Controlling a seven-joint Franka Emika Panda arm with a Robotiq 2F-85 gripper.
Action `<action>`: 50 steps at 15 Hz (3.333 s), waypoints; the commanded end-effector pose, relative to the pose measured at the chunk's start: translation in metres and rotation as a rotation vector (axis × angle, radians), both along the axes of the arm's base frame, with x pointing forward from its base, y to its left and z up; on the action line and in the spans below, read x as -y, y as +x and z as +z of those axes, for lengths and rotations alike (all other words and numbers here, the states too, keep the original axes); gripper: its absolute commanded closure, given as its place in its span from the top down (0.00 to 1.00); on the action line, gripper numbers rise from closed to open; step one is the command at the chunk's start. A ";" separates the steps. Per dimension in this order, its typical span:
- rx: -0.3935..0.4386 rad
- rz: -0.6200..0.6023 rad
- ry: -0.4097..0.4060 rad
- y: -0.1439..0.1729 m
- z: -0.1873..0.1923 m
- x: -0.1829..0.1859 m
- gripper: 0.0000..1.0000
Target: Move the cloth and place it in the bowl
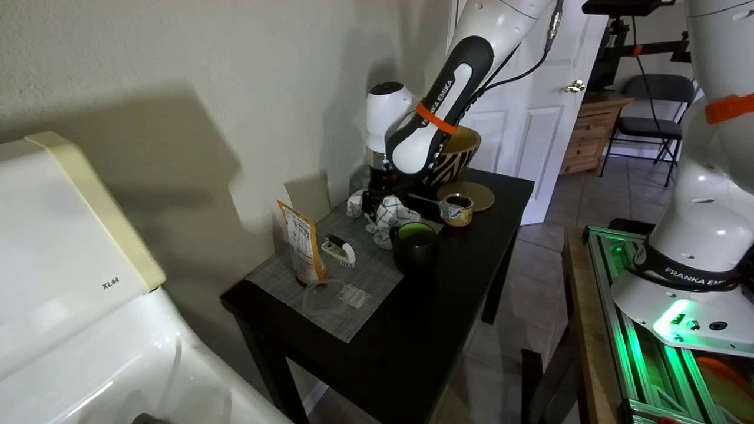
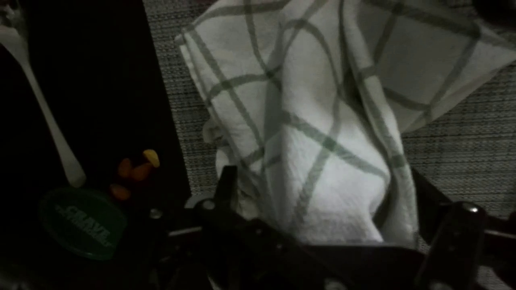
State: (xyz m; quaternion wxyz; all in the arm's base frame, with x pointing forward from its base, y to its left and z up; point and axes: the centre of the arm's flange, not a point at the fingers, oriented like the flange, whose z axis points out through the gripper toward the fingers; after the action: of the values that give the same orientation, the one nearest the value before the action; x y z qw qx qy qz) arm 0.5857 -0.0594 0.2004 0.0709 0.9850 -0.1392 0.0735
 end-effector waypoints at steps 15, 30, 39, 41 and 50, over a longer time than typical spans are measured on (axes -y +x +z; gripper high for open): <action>-0.013 -0.025 0.011 -0.020 0.017 0.019 0.04; 0.212 -0.004 0.340 -0.094 0.190 0.166 0.04; 0.346 -0.226 0.486 -0.136 0.231 0.295 0.04; 0.341 -0.207 0.450 -0.145 0.235 0.284 0.17; 0.289 -0.268 0.261 -0.145 0.247 0.368 0.04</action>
State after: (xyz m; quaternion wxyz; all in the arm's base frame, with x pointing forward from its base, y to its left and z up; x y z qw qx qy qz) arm 0.4364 -0.3853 0.4432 -0.1153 0.9319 -0.2769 0.2040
